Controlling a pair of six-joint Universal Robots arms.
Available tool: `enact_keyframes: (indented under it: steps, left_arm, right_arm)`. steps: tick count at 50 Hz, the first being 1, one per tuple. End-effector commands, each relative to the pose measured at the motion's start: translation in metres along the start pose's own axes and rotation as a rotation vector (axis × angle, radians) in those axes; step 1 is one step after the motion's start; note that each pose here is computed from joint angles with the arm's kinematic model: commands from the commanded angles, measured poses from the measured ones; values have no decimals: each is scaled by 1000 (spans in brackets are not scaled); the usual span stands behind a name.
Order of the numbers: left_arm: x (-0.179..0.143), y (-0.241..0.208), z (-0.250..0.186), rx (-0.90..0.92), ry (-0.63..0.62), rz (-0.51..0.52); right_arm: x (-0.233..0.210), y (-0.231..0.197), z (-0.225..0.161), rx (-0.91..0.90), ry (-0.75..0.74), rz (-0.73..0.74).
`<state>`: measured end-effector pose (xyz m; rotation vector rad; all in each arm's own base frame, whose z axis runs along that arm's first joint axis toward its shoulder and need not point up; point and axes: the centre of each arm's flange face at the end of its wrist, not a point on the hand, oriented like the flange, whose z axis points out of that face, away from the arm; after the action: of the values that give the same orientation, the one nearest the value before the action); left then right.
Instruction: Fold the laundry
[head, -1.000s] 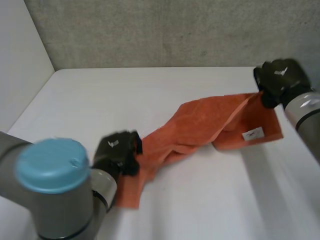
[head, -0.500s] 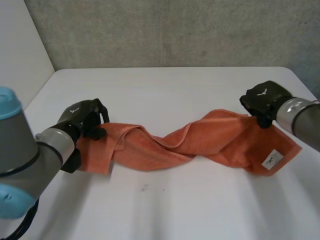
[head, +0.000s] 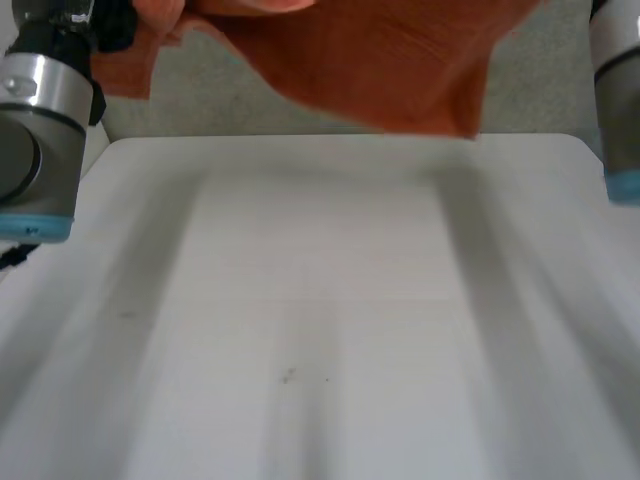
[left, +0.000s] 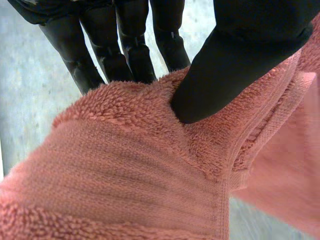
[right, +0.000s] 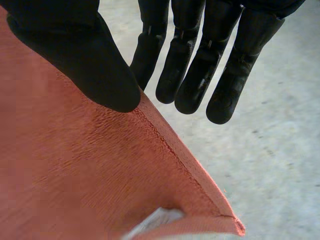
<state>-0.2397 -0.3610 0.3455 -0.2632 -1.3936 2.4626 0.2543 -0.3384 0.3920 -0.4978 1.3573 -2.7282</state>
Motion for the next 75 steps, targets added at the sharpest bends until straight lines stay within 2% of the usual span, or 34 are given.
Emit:
enact_keyframes:
  steps: [1, 2, 3, 4, 5, 7, 8, 12, 16, 19, 25, 29, 34, 38, 48, 58, 75]
  left_arm:
    - [-16, 63, -48, -264, -36, -33]
    - [-16, 85, -63, -338, -31, -41]
    - [-16, 85, -63, -339, -31, -42]
    - [-15, 106, -78, -411, -25, -46]
    - [-16, 125, -92, -483, -30, -51]
    - [-17, 141, -104, -548, -35, -58]
    - [-16, 155, -117, -612, -39, -67]
    - [-15, 174, -138, -731, -44, -75]
    - [-13, 171, -156, -854, -21, -28]
    - [-12, 150, -156, -864, 0, 24]
    - [-1, 123, -166, -869, 30, 42]
    - [23, 99, -174, -826, 93, 40]
    - [44, 91, -181, -803, 135, 46]
    - [45, 94, -182, -793, 104, 65]
    - [46, 137, -177, -780, 2, 124]
    - [45, 149, -172, -763, -7, 131]
    - [46, 164, -175, -762, -5, 130]
  right_arm:
    - [-39, 56, -81, -299, -289, 42]
    - [-39, 56, -81, -299, -290, 42]
    - [-45, 69, -100, -373, -337, 54]
    - [-53, 83, -118, -447, -384, 66]
    - [-53, 83, -118, -448, -384, 66]
    - [-66, 118, -154, -612, -447, 72]
    - [-66, 118, -154, -612, -448, 72]
    - [-75, 145, -183, -724, -502, 33]
    - [-75, 146, -184, -726, -509, 24]
    - [-74, 145, -180, -714, -499, 31]
    - [-67, 128, -168, -679, -449, 97]
    - [-61, 114, -159, -640, -417, 128]
    - [-52, 85, -149, -585, -392, 145]
    - [-49, 69, -146, -562, -394, 145]
    - [-36, 22, -135, -467, -370, 159]
    - [-15, -34, -122, -327, -309, 184]
    - [-6, -41, -117, -320, -275, 192]
